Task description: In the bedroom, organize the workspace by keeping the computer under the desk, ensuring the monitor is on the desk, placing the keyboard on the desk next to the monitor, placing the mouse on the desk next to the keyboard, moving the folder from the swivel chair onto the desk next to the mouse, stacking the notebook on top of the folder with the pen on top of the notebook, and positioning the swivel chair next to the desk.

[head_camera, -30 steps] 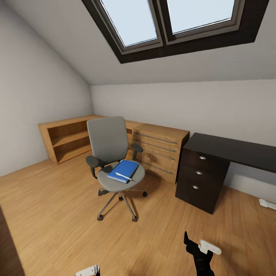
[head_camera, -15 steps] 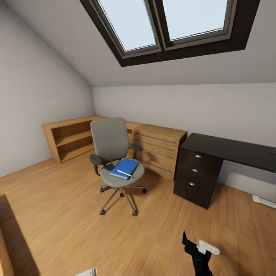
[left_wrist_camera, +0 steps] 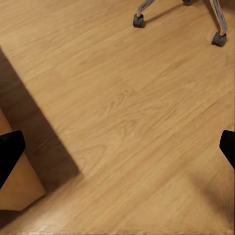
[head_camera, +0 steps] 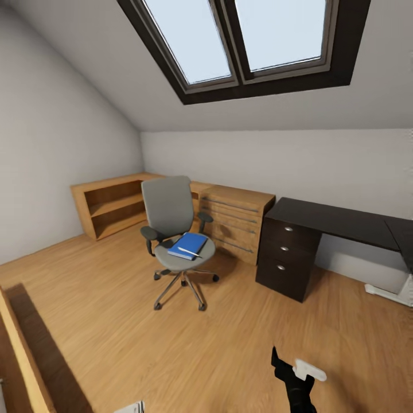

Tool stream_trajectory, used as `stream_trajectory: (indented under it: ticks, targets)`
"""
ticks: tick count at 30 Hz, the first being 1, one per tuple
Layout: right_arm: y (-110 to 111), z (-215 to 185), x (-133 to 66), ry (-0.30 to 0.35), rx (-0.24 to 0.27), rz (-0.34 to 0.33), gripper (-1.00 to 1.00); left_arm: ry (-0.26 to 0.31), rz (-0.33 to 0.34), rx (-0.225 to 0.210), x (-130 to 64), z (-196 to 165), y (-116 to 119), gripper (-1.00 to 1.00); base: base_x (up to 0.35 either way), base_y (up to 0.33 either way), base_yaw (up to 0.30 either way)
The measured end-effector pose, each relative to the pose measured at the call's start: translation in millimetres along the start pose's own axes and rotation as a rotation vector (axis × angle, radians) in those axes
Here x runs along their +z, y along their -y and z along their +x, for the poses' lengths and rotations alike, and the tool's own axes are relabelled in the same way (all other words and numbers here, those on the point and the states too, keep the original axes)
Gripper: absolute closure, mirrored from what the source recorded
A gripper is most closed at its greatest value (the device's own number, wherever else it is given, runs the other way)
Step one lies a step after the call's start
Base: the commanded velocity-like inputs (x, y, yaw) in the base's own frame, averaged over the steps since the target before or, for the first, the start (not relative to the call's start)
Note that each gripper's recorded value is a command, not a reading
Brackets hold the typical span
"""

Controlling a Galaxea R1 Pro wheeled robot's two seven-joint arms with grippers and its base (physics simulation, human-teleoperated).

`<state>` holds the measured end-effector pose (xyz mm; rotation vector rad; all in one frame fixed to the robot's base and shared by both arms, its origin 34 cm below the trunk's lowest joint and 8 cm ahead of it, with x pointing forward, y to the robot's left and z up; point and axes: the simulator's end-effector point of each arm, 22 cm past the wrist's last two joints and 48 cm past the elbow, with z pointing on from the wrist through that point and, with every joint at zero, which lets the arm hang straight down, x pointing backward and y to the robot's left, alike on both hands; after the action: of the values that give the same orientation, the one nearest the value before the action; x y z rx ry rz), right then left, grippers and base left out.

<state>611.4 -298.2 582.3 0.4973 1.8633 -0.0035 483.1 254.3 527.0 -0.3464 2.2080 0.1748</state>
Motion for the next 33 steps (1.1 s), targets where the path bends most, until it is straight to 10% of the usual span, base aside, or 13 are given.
stream_trajectory:
  ticks: [33]
  targets:
    - [-18,-42,-18.1,-0.046,0.003,-0.002,-1.0,-0.005,-0.004,-0.001,-32.9,-47,1,-1.0,-0.339,0.0,-0.156]
